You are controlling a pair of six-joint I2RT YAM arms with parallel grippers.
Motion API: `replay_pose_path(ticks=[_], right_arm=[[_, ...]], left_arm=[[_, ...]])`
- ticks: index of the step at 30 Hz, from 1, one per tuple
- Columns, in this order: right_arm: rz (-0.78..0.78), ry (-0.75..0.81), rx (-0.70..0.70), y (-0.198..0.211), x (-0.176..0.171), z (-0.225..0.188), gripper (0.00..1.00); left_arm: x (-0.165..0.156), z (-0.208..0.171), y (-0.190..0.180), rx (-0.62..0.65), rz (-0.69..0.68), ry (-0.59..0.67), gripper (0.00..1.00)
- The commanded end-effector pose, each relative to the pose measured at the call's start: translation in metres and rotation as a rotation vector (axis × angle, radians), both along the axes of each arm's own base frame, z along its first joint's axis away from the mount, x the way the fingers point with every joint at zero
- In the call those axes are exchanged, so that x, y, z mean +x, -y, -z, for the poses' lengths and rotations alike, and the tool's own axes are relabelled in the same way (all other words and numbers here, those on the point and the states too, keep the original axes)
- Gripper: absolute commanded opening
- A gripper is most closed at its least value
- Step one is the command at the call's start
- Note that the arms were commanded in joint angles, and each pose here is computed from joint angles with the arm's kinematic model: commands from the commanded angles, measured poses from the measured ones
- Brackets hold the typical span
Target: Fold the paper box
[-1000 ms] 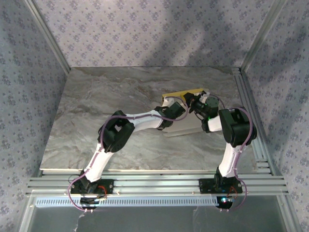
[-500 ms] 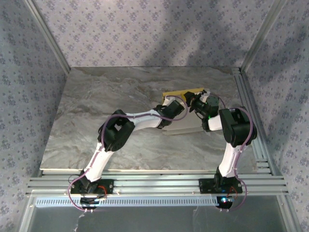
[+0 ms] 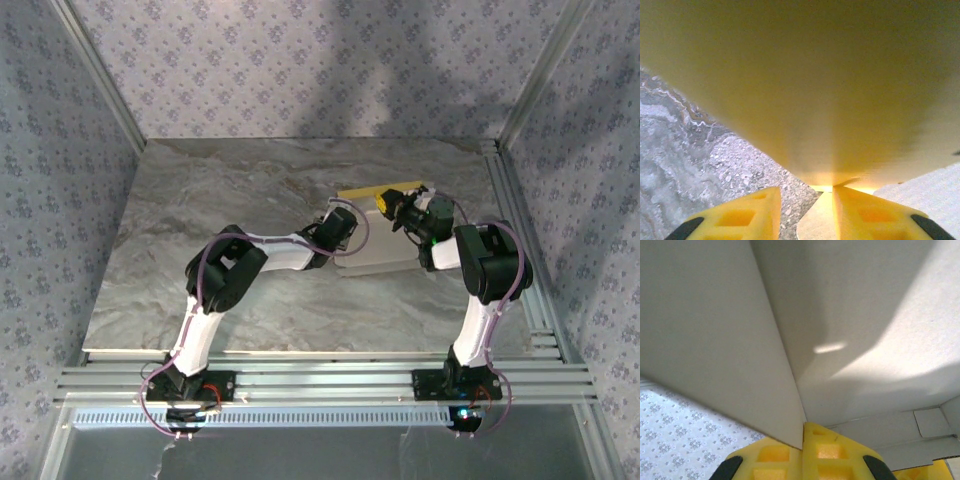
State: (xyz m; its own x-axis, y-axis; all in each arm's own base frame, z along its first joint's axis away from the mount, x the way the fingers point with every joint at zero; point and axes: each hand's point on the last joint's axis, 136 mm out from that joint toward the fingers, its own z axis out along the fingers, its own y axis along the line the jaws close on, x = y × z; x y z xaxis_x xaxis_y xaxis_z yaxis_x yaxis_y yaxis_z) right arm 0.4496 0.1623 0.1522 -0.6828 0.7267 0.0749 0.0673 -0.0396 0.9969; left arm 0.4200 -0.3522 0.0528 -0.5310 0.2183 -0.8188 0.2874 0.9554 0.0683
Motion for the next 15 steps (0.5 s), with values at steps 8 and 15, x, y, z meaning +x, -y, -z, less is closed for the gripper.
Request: replay_pose_path(ticks=[8, 15], right_arm=[[-0.080, -0.019, -0.012, -0.010, -0.008, -0.001, 0.00], [-0.084, -0.055, -0.017, -0.010, -0.009, 0.006, 0.00]], left_arm=[[0.011, -0.007, -0.009, -0.124, 0.033, 0.002, 0.13], [0.016, -0.012, -0.009, -0.176, 0.063, -0.007, 0.11]])
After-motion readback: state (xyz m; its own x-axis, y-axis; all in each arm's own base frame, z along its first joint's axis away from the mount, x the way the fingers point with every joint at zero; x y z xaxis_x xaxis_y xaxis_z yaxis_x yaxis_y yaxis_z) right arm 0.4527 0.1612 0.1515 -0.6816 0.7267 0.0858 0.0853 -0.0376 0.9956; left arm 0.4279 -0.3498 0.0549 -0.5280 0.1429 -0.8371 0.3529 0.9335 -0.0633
